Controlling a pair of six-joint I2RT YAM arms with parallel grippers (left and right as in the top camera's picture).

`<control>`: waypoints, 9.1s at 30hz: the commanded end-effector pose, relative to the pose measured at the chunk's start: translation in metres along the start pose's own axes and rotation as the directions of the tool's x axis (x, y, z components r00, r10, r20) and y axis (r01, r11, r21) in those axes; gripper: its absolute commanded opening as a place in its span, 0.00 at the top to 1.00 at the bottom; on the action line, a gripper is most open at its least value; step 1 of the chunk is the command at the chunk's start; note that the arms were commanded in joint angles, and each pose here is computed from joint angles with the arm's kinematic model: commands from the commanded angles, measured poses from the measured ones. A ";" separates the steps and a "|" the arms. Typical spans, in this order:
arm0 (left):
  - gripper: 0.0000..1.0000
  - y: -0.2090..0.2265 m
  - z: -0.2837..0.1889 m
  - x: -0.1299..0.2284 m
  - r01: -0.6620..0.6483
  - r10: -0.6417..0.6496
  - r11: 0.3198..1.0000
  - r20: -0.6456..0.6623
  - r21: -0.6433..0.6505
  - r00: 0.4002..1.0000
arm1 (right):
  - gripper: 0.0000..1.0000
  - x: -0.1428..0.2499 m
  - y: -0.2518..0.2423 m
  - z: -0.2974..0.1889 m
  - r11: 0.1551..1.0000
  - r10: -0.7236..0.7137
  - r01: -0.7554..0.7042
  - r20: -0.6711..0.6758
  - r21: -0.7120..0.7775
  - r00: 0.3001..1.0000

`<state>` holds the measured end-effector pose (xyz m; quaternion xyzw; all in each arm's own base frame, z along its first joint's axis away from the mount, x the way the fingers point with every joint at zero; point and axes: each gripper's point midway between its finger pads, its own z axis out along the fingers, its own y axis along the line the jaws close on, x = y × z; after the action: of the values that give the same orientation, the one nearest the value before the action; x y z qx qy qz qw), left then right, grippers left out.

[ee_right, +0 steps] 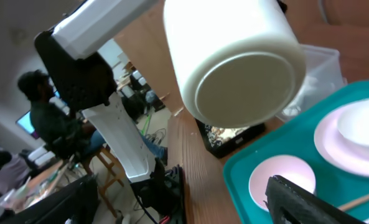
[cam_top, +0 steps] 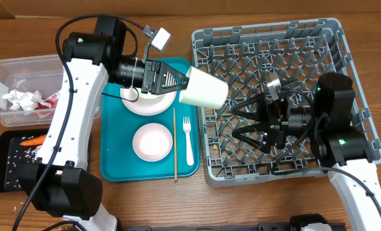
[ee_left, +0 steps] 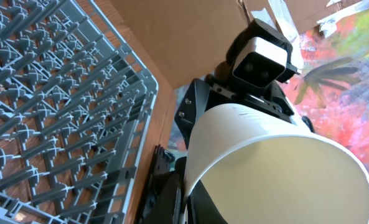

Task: Sort waste into correct bins and load items into the dishwasher
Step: 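Bring the right gripper up to the cup held by the left gripper, then grasp the cup with the right gripper and release the left gripper, then lower the cup upside down into the dish rack with the right gripper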

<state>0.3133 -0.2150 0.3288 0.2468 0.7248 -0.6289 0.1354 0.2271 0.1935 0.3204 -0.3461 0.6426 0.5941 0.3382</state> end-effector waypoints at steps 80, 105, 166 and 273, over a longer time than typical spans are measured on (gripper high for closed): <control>0.96 0.006 0.015 0.016 0.014 -0.016 0.999 -0.080 -0.034 0.997 | 0.06 -0.035 -0.023 0.032 0.962 -0.260 0.262 0.035 -0.075 0.965; 0.96 0.003 0.026 0.016 -0.030 0.029 0.999 -0.096 -0.012 0.995 | 0.26 -0.035 -0.021 0.032 0.959 -0.267 0.269 0.033 -0.089 0.963; 0.64 0.119 -0.080 0.038 0.187 -0.272 0.728 -0.027 -0.659 0.962 | 0.80 -0.029 -0.169 -0.137 0.137 0.311 -0.314 0.260 0.940 0.914; 0.64 0.118 -0.082 0.046 0.209 -0.312 0.708 -0.033 -0.675 0.950 | 0.78 0.095 -0.215 -0.082 0.126 0.752 -0.092 -0.035 0.988 0.659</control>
<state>0.3464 -0.1182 0.2202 0.1289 0.9338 -0.3257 0.0732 0.3588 0.0942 0.1383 -0.0082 0.9955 0.0405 0.0848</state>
